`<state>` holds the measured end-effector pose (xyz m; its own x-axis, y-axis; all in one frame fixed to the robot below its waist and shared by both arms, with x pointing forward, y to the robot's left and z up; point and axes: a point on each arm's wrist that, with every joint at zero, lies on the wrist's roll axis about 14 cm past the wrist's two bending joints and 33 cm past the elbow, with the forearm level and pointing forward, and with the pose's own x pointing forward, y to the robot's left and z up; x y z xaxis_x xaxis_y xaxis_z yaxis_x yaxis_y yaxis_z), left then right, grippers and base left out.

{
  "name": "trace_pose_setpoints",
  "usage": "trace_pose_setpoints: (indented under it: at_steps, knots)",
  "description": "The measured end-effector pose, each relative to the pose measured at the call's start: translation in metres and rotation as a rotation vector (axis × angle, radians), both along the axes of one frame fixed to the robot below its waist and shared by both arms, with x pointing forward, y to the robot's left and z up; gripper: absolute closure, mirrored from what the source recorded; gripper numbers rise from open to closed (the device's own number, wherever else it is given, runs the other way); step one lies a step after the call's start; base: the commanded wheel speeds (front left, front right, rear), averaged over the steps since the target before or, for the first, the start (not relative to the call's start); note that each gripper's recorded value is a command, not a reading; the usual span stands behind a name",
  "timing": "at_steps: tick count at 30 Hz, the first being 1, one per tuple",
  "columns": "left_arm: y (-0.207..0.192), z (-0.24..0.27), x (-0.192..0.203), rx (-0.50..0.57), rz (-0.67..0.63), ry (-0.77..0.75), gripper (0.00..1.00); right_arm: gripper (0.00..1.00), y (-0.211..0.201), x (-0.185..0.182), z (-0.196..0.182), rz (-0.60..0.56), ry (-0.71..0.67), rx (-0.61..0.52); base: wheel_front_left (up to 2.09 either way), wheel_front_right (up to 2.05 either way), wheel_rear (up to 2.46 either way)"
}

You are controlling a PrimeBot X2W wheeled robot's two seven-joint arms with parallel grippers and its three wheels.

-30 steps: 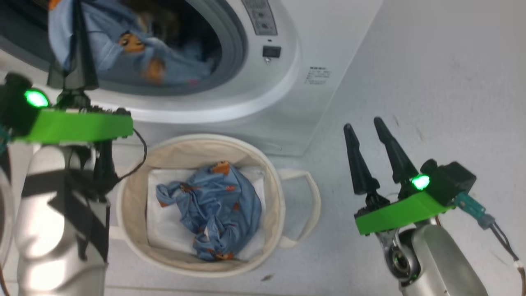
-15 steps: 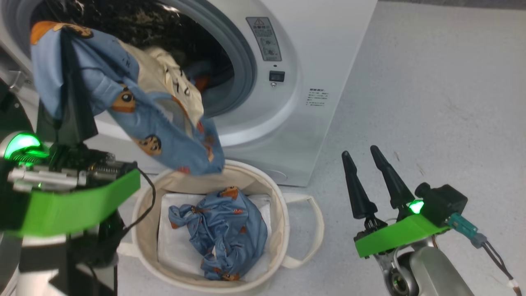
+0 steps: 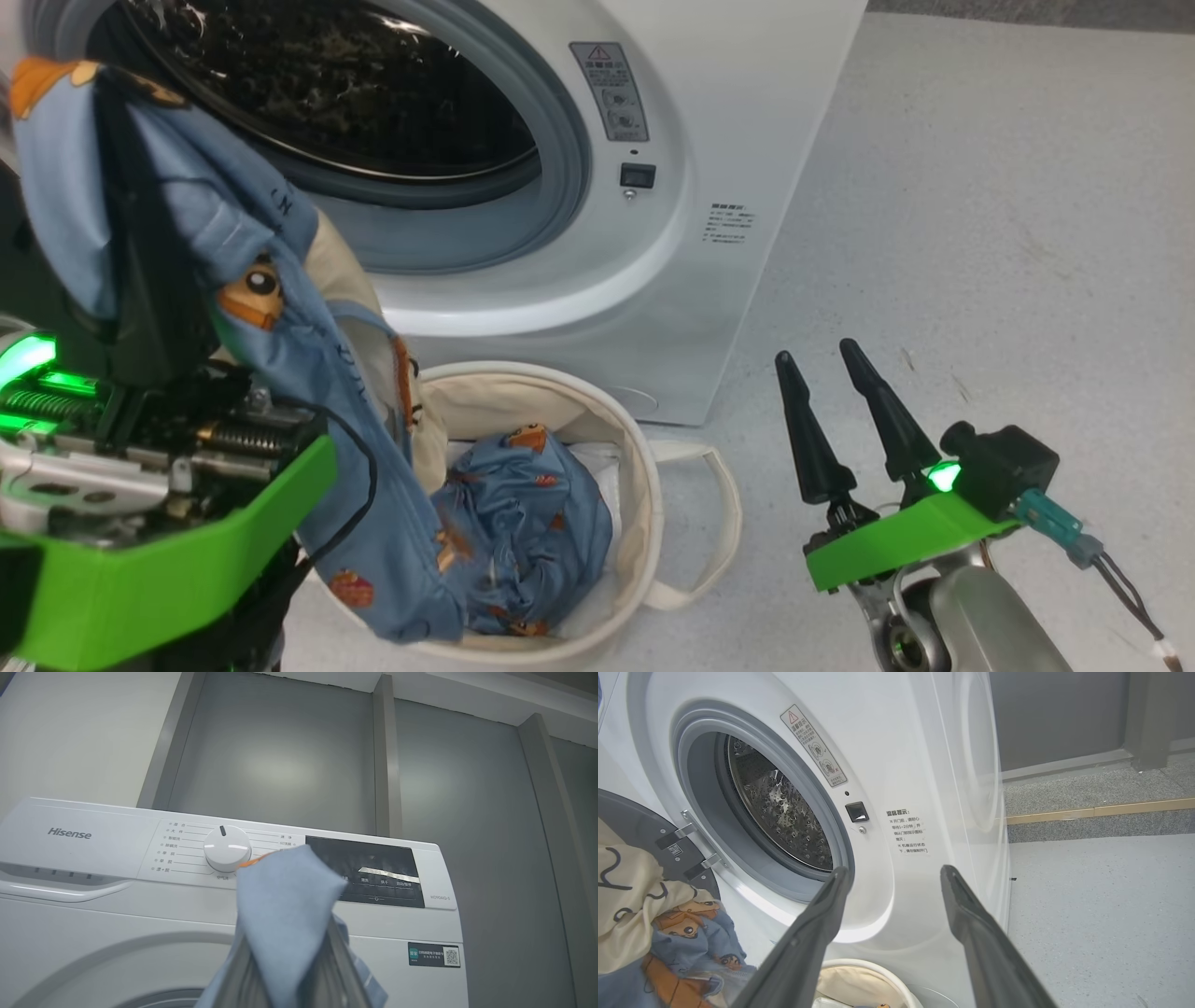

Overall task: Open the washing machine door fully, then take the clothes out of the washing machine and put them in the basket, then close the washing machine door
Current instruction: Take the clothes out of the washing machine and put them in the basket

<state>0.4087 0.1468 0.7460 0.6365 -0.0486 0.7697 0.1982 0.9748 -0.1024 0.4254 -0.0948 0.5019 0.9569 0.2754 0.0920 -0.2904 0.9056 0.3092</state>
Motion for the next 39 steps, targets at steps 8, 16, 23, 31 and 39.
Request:
trace_pose_setpoints:
  at_steps: [8, 16, 23, 31, 39]
  knots:
    - [-0.005, -0.038, 0.023, 0.023, 0.007, 0.127, 1.0, 0.0, 0.0, 0.004, -0.011, 0.0, 0.028, 0.001, 0.0, 0.0, 0.0]
    - [-0.018, -0.182, 0.06, 0.122, 0.028, 0.62, 1.0, 0.0, 0.001, 0.01, -0.023, 0.001, 0.055, 0.002, 0.0, 0.0, 0.0]
    - [-0.023, -0.261, 0.071, 0.171, 0.017, 0.828, 1.0, 0.0, 0.002, 0.021, -0.031, 0.006, 0.064, -0.006, 0.0, 0.0, 0.0]
    - [-0.028, -0.323, 0.082, 0.208, -0.007, 0.991, 1.0, 0.0, 0.003, 0.029, -0.047, 0.01, 0.094, -0.019, 0.0, 0.0, 0.0]
    - [-0.039, -0.389, 0.083, 0.27, -0.058, 1.18, 1.0, 0.0, 0.001, 0.043, -0.057, 0.005, 0.1, -0.028, 0.0, 0.0, 0.0]
